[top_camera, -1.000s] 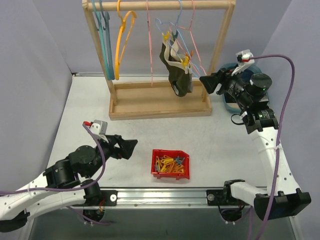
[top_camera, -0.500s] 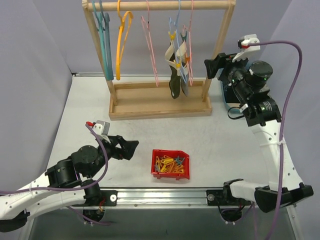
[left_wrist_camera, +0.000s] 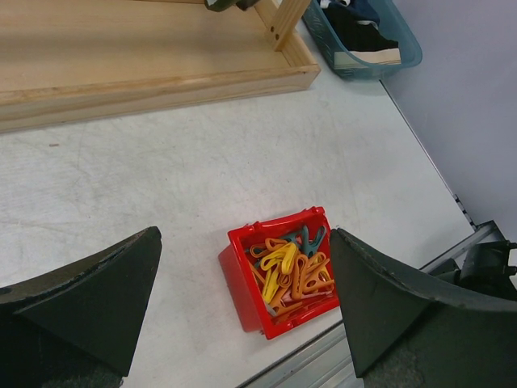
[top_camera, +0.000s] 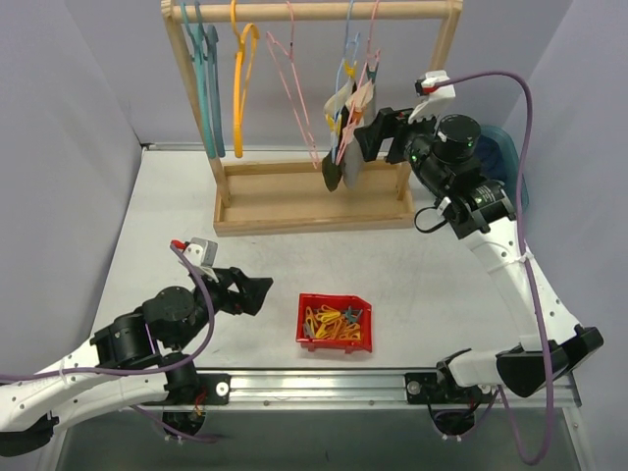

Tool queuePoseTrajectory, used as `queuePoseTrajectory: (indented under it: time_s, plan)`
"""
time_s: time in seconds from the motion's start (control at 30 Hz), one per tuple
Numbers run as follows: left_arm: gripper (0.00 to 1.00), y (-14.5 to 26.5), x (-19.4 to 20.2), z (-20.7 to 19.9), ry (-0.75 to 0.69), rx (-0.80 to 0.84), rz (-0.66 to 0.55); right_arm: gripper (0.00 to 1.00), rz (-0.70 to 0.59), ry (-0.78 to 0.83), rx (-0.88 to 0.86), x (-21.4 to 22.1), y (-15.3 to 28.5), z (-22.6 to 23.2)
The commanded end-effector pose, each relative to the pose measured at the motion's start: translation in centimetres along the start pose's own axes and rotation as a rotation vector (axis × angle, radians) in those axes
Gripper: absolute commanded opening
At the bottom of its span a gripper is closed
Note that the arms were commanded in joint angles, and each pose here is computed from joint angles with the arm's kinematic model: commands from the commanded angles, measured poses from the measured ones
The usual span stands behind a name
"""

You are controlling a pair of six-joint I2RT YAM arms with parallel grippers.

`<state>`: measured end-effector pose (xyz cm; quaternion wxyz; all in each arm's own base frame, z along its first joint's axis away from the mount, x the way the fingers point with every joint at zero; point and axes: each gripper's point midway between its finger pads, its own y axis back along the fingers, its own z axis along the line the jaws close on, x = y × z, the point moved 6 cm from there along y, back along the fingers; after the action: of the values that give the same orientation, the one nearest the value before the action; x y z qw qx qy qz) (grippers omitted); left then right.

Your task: Remove the underwear clipped to the hanger

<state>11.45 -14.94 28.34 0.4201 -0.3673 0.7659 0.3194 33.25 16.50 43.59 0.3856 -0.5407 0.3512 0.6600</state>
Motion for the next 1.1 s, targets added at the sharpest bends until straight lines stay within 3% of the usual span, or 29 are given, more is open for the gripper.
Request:
queuePoseTrajectory:
  time_s: [0.0, 0.17, 0.5, 1.07]
  plan:
    - [0.94, 0.1, -0.6, -0.3, 0.029, 0.015, -0.028, 0.77, -0.138, -0.075, 0.028, -3.1, -0.6, 1.0]
    - [0.94, 0.4, -0.6, 0.0, 0.041, 0.018, -0.041, 0.77, -0.127, -0.161, 0.121, -2.7, -2.5, 2.0]
    - [0.94, 0.8, -0.7, 0.5, 0.046, 0.008, -0.047, 0.76, -0.015, -0.146, 0.302, 0.1, -6.3, 3.5]
    - [0.94, 1.1, -1.0, 0.6, 0.049, 0.01, -0.061, 0.73, 0.038, -0.051, 0.529, -0.3, -2.2, 0.8]
